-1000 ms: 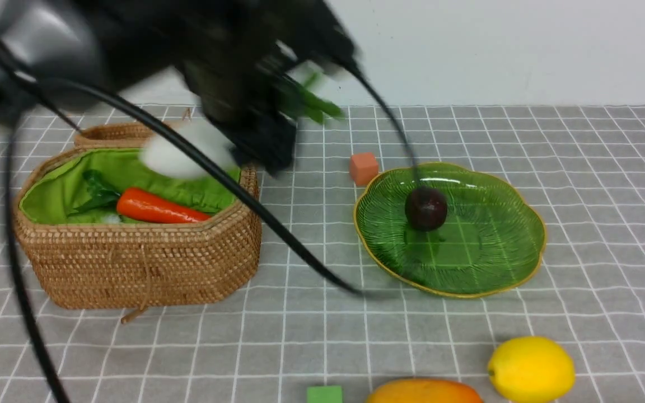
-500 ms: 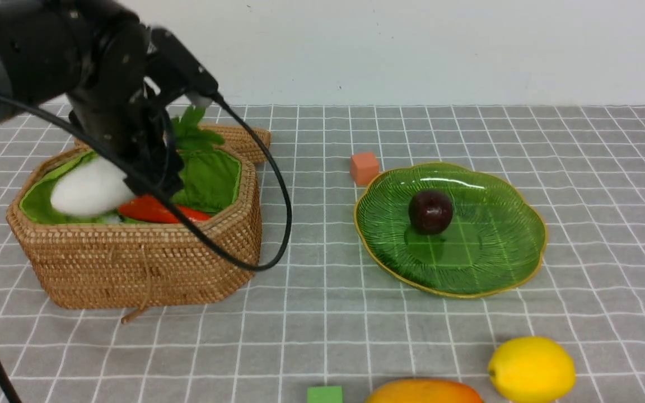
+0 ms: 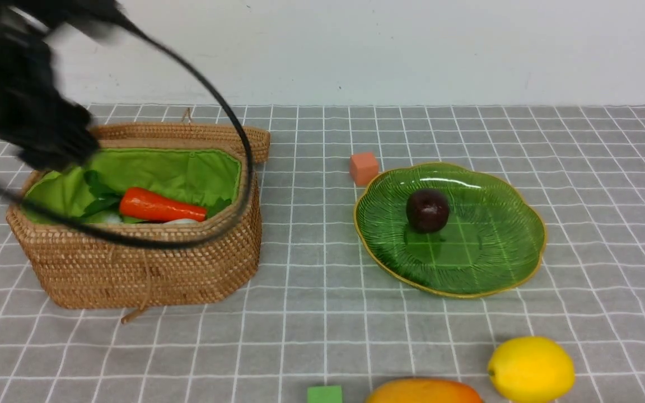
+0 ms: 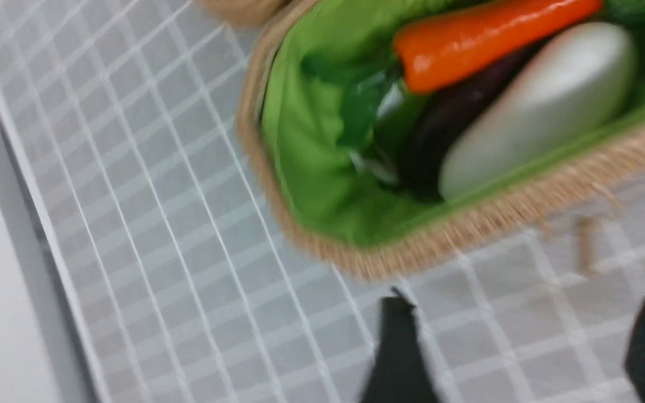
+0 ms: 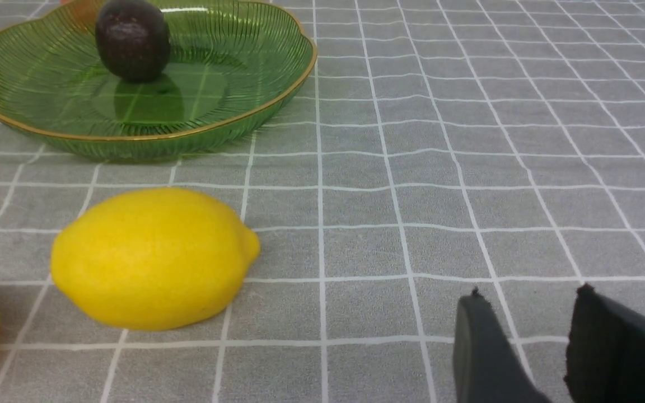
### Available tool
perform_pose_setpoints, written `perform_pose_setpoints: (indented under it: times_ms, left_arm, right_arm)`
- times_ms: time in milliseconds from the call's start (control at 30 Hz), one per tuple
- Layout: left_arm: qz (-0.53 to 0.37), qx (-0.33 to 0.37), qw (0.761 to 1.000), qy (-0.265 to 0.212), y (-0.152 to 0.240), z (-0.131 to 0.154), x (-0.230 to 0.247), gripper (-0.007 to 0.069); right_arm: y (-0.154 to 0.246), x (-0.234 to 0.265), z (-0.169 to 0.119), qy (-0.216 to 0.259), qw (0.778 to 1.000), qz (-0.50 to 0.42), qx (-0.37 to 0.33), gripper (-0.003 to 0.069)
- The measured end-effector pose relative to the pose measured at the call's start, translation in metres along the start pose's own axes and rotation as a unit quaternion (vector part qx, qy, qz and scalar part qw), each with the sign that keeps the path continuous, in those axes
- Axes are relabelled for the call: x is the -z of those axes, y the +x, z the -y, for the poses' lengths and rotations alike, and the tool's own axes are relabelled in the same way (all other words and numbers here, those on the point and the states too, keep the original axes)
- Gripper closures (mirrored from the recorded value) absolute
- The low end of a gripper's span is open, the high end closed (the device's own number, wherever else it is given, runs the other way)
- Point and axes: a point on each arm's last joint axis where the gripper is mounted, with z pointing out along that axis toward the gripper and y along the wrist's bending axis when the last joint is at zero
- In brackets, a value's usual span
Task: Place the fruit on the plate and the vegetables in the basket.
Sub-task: Use the right arm to grab a mango and put it into the right plate
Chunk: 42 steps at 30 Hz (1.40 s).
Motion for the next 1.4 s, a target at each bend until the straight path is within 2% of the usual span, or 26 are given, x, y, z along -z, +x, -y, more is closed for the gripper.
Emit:
perform_pose_setpoints:
  times_ms: [100,133,167,200,300,467,500,600,667,867,1400]
  left_arm:
    - [0.062,0.067,0.995,0.031,0.034,-0.004,0.054,0.0363]
    - [0.063,0.07,0.995,0.033,0.037,-0.004,0.056,0.0374]
    - [0.089,0.091,0.991,0.048,0.058,-0.003,0.077,0.0467]
    - [0.106,0.109,0.987,0.059,0.076,-0.001,0.09,0.0524]
    - [0.163,0.17,0.967,0.094,0.139,0.009,0.116,0.0638]
    - [0.341,0.218,0.907,0.117,0.217,0.031,0.112,0.0638]
    - [0.347,0.219,0.904,0.118,0.219,0.033,0.107,0.0638]
    - [0.429,0.238,0.862,0.128,0.252,0.048,0.085,0.0638]
    - [0.452,0.252,0.844,0.143,0.261,0.057,0.067,0.0638]
    - [0.44,0.258,0.847,0.152,0.262,0.063,0.051,0.0638]
    - [0.435,0.255,0.851,0.149,0.263,0.063,0.049,0.0638]
  right_arm:
    - [0.0,0.0,0.0,0.0,1.0,0.0,0.0,0.0418]
    - [0.0,0.0,0.0,0.0,1.0,0.0,0.0,0.0418]
    - [0.0,0.0,0.0,0.0,1.0,0.0,0.0,0.0418]
    - [0.0,0.0,0.0,0.0,1.0,0.0,0.0,0.0418]
    - [0.0,0.0,0.0,0.0,1.0,0.0,0.0,0.0418]
    - [0.0,0.0,0.0,0.0,1.0,0.0,0.0,0.0418]
    - [0.0,0.0,0.0,0.0,1.0,0.0,0.0,0.0418]
    - [0.0,0.0,0.0,0.0,1.0,0.0,0.0,0.0418]
    - [0.0,0.0,0.0,0.0,1.0,0.0,0.0,0.0418]
    - [0.0,0.0,0.0,0.0,1.0,0.0,0.0,0.0418]
    - [0.0,0.0,0.0,0.0,1.0,0.0,0.0,0.0418]
